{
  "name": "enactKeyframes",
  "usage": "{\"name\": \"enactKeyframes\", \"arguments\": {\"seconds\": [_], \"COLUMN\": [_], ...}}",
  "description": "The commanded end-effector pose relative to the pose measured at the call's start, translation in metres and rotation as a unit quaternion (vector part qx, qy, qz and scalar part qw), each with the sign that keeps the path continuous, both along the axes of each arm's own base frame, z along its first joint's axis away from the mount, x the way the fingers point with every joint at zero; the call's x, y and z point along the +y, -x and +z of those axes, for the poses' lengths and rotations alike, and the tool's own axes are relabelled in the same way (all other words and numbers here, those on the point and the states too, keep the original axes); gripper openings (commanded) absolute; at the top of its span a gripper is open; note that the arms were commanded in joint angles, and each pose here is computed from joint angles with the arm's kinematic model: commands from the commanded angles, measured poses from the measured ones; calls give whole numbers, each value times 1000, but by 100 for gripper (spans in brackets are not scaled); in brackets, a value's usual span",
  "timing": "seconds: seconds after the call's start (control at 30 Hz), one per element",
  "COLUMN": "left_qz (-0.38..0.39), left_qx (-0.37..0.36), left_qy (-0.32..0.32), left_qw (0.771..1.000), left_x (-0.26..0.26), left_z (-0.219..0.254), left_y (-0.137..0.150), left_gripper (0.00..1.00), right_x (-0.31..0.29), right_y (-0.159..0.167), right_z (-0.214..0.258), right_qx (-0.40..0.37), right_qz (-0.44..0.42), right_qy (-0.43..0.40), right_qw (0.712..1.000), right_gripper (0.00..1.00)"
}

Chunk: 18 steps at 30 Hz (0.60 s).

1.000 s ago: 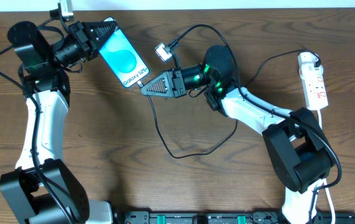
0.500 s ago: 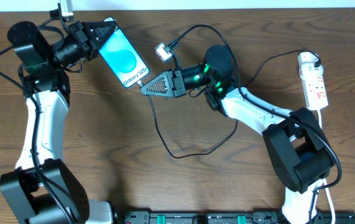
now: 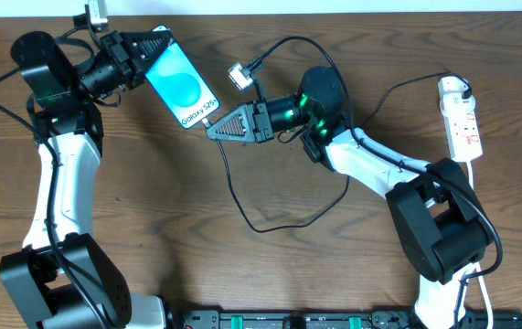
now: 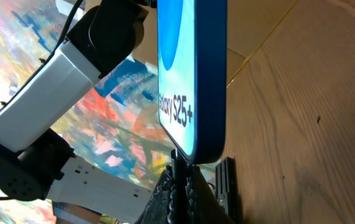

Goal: Plug charger to phone and switch on socket

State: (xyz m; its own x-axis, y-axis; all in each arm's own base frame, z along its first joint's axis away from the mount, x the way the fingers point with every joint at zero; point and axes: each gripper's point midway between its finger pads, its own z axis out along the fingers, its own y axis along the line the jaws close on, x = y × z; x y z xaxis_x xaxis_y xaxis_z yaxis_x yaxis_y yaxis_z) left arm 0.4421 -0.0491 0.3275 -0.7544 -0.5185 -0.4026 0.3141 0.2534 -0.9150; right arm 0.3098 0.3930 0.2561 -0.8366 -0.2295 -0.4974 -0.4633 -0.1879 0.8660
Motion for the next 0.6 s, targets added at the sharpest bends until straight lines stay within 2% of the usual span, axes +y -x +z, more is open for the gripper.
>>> {"name": "enactKeyframes", "arguments": {"seconds": [0.0, 0.57], "left_qz": [-18, -32], "left_qx": [-11, -32], "left_qy": [-3, -16], "left_qw": [1000, 999], "left_x": [-5, -8], "left_z": [5, 5], "left_y": [5, 9], "left_gripper": [7, 7], "right_x": [3, 3], "right_y": [-10, -13], "right_z": [6, 7], "right_qx": [9, 57], "right_qz": [-23, -29], "right_qy": [-4, 6], "right_qw": [1000, 998], "right_gripper": [1, 1]}}
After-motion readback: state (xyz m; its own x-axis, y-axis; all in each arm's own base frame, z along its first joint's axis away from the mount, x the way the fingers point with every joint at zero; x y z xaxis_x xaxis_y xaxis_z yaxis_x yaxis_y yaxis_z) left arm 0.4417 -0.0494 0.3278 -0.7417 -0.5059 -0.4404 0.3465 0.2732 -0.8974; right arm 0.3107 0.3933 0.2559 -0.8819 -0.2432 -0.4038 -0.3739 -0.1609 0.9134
